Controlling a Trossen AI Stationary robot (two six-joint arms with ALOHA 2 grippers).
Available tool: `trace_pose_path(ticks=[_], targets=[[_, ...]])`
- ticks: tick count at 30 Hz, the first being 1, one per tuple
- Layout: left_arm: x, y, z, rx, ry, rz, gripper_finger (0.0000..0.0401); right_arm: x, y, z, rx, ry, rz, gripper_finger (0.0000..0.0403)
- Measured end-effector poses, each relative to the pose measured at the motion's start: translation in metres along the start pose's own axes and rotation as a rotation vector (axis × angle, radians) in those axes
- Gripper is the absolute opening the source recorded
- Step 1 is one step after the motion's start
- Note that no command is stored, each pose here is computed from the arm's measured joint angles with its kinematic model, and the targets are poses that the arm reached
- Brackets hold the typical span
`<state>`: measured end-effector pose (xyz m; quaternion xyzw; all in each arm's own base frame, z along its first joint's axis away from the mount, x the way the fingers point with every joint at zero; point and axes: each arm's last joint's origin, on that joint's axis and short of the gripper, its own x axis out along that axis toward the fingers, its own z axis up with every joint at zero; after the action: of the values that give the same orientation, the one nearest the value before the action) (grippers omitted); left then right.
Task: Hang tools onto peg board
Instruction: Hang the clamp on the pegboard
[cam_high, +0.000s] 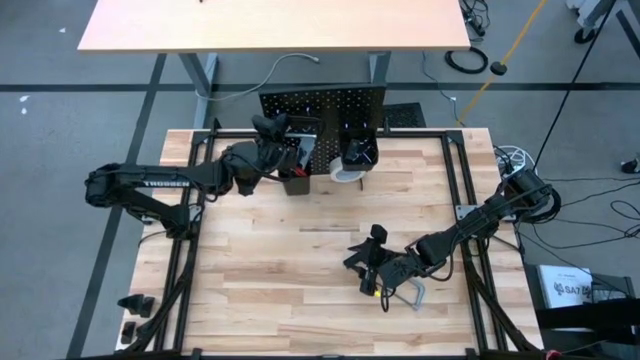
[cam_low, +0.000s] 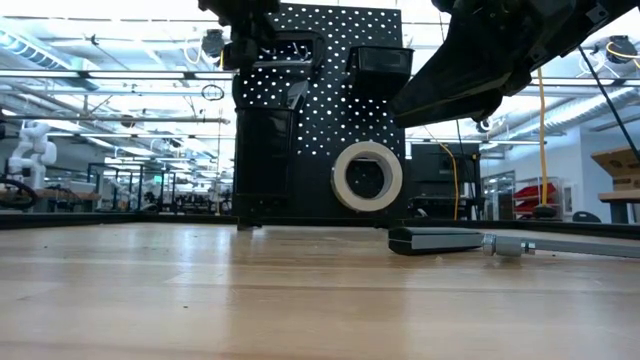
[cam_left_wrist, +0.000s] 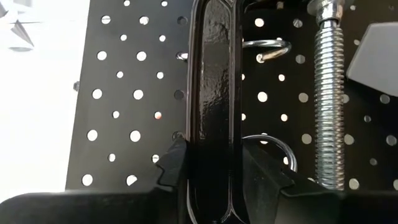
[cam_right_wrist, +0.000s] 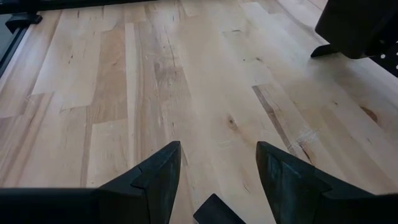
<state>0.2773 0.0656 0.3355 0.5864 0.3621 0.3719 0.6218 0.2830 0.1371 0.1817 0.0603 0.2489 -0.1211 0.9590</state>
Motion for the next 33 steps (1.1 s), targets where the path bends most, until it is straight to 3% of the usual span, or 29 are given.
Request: trace_pose_path(ticks=[19,23,33], targets=[[-0.0016,-0.0027,0.0005,0.029,-0.003,-0.024,0.0128,-0.0002,0.0003,-0.0002,0.000,0.002,0.004,0.0203],[-0.0043,-0.0031,0.0028,-0.015,-0.024,-0.028,0.0129,-0.0002,0.0004,-0.0002,0.000,0.002,0.004,0.0203],[-0.0057,0.0039,0.0039,-0.036,-0.033,-0.114,0.0130,-0.0002,0.0003,-0.0001,0.000,0.002,0.004,0.0203]])
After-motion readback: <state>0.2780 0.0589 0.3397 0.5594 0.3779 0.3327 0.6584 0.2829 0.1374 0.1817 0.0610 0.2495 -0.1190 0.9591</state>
